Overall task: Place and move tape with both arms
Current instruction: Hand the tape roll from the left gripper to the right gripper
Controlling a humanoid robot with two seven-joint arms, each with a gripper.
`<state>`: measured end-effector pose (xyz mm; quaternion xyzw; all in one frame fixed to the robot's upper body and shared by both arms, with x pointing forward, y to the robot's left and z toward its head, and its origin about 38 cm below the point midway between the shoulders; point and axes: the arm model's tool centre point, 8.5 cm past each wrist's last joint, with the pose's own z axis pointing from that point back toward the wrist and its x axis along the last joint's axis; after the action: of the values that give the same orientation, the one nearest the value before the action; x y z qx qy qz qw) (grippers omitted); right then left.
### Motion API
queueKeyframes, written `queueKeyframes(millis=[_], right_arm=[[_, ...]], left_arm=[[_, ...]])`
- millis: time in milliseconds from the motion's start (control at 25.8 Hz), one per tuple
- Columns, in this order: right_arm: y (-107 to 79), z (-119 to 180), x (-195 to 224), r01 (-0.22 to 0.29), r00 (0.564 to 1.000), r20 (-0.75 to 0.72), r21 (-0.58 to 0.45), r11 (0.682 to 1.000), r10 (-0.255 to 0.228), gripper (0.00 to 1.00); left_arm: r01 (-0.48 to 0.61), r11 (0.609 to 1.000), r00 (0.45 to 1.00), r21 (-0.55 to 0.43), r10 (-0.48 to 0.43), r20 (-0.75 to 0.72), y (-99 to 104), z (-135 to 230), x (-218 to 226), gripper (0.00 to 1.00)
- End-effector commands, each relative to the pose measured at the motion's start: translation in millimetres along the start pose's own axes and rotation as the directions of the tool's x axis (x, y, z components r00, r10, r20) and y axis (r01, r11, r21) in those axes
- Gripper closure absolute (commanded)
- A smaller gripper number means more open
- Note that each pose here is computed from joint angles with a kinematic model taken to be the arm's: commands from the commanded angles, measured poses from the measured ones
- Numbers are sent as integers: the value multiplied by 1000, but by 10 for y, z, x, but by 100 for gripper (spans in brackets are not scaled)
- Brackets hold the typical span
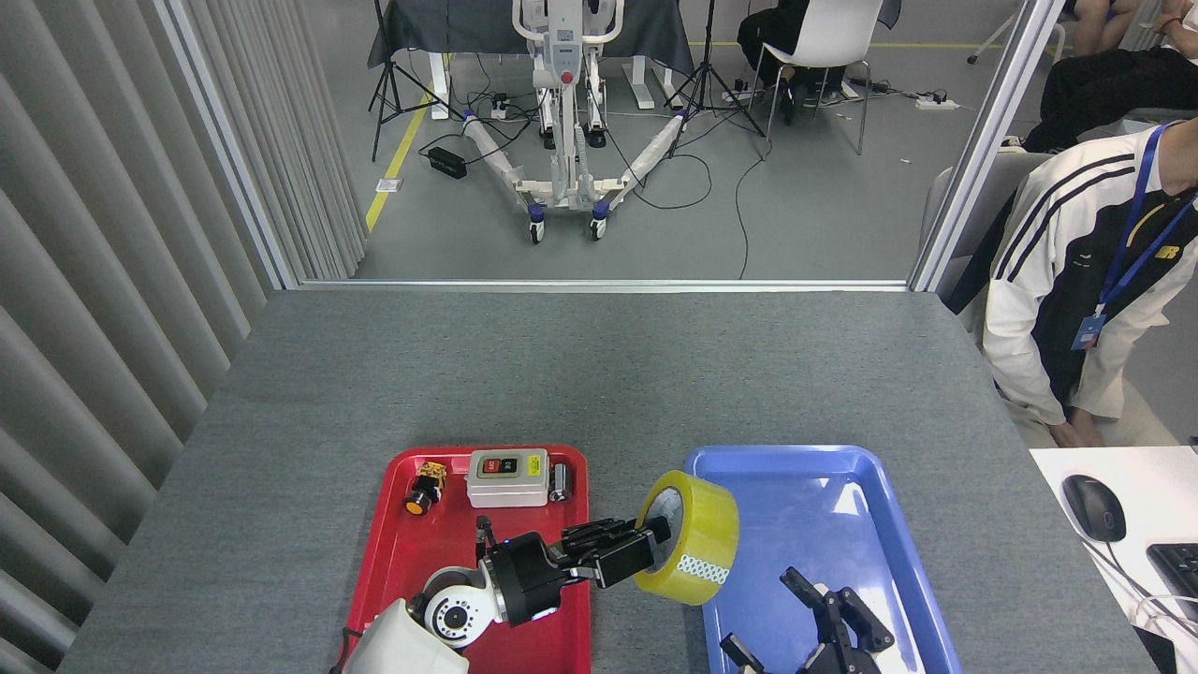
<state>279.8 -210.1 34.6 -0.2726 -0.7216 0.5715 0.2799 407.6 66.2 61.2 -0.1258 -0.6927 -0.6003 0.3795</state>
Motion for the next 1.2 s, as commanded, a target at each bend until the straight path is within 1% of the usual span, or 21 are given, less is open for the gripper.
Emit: queueKeyframes(millis=[0, 78, 272, 349, 388, 504, 582, 621, 659, 698, 776, 815, 853, 892, 931, 1009, 1047, 1125, 1164], right_arm=[[56, -110, 160, 29, 999, 43, -17, 999, -28, 0], [59, -169, 214, 38, 998, 55, -27, 999, -37, 0], [76, -205, 274, 45, 996, 74, -25, 999, -43, 0], [81, -231, 326, 55, 995, 89, -37, 998, -51, 1], [78, -246, 356, 62, 994, 96, -52, 997, -57, 6], [109, -272, 440, 70, 990, 123, -45, 997, -64, 43], [142, -261, 466, 53, 990, 131, -24, 998, -50, 60], [155, -258, 477, 45, 990, 134, -16, 999, -43, 66], [162, -257, 485, 44, 990, 134, -13, 999, -42, 70], [162, -257, 485, 44, 990, 134, -13, 999, -42, 77], [165, -250, 484, 43, 990, 133, -11, 999, -41, 84], [165, -250, 484, 43, 990, 133, -11, 999, -41, 87], [164, -250, 483, 44, 990, 133, -12, 999, -42, 90], [165, -250, 484, 43, 990, 133, -11, 999, -41, 92], [164, -250, 483, 44, 990, 133, -12, 999, -42, 94], [159, -252, 484, 44, 990, 133, -15, 999, -42, 96], [154, -252, 478, 39, 992, 124, -17, 999, -36, 96], [148, -270, 411, -3, 999, 46, -22, 1000, 4, 96], [152, -287, 382, -25, 1000, 0, -22, 999, 25, 96]], left_arm=[[4, 1000, 1000, -16, -3, 10, -38, -57, 37, 100], [7, 1000, 1000, -23, -7, 14, -50, -71, 49, 100], [16, 997, 999, -69, -13, 31, -165, -143, 107, 100], [18, 998, 999, -68, -16, 33, -154, -146, 111, 100], [18, 998, 999, -68, -16, 33, -154, -146, 111, 100], [18, 997, 999, -74, -15, 36, -170, -165, 122, 100], [18, 997, 999, -80, -15, 33, -178, -155, 113, 100], [19, 997, 999, -80, -17, 34, -174, -156, 115, 100], [20, 997, 999, -79, -18, 35, -171, -157, 118, 95], [20, 997, 999, -79, -18, 35, -171, -157, 118, 92], [19, 997, 999, -78, -16, 34, -177, -154, 117, 88], [18, 997, 999, -79, -15, 33, -183, -146, 112, 88], [18, 997, 999, -79, -15, 33, -183, -146, 112, 83], [16, 997, 999, -73, -14, 31, -180, -143, 107, 64], [12, 998, 1000, -66, -10, 29, -172, -141, 98, 42], [4, 999, 1000, -43, -3, 31, -136, -125, 93, 8], [5, 1000, 1000, -18, -5, 26, -78, -90, 81, 0], [9, 998, 1000, 57, -9, 12, 73, 3, 44, 0], [13, 998, 1000, 66, -13, 1, 103, 42, 17, 0]])
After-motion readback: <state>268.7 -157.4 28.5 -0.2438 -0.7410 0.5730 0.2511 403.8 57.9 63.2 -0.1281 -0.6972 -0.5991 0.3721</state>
